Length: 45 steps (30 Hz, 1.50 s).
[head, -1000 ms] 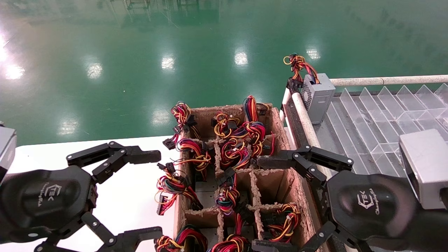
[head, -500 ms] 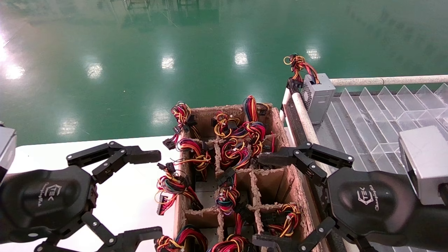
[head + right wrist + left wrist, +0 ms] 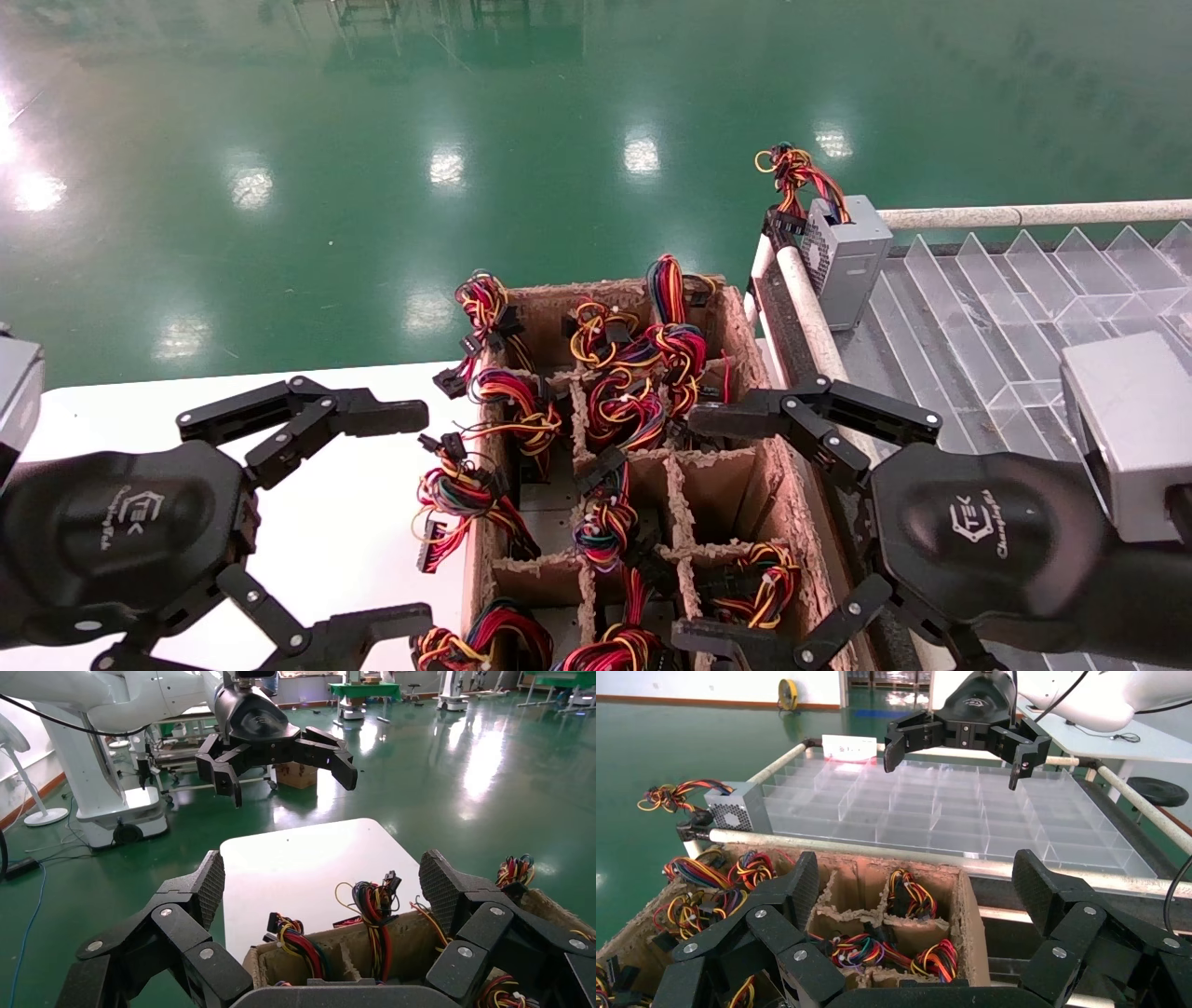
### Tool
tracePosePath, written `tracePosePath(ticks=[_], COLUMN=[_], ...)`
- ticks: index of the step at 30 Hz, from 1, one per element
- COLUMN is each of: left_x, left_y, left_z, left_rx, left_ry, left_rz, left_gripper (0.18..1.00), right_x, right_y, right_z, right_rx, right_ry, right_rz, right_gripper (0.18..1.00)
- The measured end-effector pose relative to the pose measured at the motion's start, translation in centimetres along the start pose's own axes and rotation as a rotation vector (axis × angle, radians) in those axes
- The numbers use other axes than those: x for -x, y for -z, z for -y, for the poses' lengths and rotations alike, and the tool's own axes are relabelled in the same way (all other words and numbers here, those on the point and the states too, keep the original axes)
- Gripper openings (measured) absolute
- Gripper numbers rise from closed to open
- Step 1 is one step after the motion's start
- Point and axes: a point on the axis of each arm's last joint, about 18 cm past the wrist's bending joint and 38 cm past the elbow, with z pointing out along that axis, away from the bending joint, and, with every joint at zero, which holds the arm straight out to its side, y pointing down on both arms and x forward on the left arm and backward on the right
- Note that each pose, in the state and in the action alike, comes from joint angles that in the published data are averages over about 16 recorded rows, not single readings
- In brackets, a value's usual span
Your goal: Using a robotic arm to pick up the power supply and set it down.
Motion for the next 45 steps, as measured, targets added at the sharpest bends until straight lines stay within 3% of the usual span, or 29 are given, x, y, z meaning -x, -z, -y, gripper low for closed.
tracePosePath(ticks=[45], left_x=[0.00], left_y=[0.00], left_z=[0.00], left_rx=[0.000], left_ry=[0.000], left_rz=[0.000], left_gripper=[1.001], right_x=[-0.06], right_y=[0.01], right_z=[0.01], right_rx=[0.000], right_ry=[0.001], right_rz=[-0.002], right_gripper=[1.000])
